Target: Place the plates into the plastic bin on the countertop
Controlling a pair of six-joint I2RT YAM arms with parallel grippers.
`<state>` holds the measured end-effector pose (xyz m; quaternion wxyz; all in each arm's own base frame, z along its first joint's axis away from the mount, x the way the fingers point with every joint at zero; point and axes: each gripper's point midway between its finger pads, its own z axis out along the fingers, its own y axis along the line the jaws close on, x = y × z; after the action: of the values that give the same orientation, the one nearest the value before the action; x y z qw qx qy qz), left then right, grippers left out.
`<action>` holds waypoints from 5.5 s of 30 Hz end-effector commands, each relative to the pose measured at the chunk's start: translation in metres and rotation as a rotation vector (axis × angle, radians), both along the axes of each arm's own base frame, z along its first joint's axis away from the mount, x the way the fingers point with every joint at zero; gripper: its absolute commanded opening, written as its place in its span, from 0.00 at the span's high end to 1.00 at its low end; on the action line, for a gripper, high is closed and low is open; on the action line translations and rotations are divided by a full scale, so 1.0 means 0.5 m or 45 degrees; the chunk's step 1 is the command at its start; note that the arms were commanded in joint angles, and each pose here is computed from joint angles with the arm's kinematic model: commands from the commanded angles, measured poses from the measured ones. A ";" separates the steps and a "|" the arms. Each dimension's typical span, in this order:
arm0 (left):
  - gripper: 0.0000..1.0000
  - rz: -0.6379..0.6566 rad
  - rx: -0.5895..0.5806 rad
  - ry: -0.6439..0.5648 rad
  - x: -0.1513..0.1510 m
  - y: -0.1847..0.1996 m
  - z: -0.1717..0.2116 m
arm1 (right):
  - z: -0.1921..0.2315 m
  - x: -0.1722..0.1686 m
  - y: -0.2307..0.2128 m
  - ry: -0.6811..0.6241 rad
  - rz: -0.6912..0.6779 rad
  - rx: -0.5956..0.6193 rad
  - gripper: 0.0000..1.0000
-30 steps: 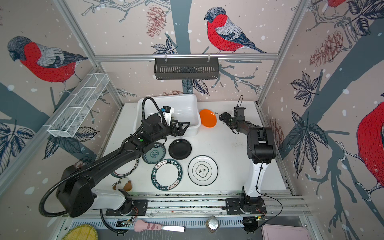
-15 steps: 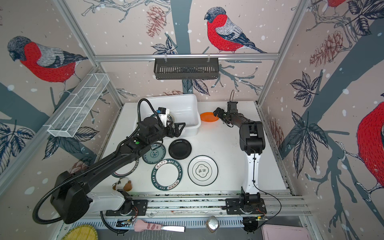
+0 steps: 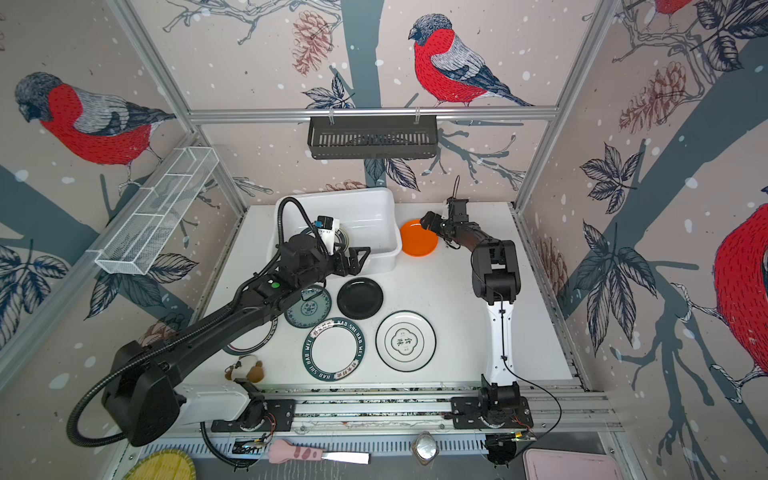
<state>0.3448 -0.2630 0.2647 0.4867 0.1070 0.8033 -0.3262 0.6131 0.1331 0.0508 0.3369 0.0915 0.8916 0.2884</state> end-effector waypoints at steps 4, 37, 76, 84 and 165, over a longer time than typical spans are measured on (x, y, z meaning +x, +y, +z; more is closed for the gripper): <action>0.02 0.010 -0.017 -0.008 0.003 0.001 0.009 | -0.054 -0.040 0.003 0.138 0.020 -0.028 0.10; 0.02 -0.006 -0.057 0.007 0.002 -0.008 0.005 | -0.056 -0.174 -0.013 0.233 0.087 0.081 0.70; 0.11 -0.058 0.029 0.157 0.060 -0.066 -0.063 | 0.248 -0.258 -0.145 -0.156 -0.295 0.124 1.00; 0.25 -0.182 -0.043 0.177 0.082 -0.128 -0.047 | 0.351 -0.336 -0.108 -0.267 -0.203 0.151 1.00; 1.00 0.585 0.122 0.526 0.305 0.408 -0.226 | 0.249 -0.603 -0.166 -0.293 -0.282 -0.093 0.01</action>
<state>0.4966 -0.0669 0.1634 0.3886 -0.1260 0.8869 -0.2159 0.3105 0.0556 0.1775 0.4657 0.1401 0.8399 0.2408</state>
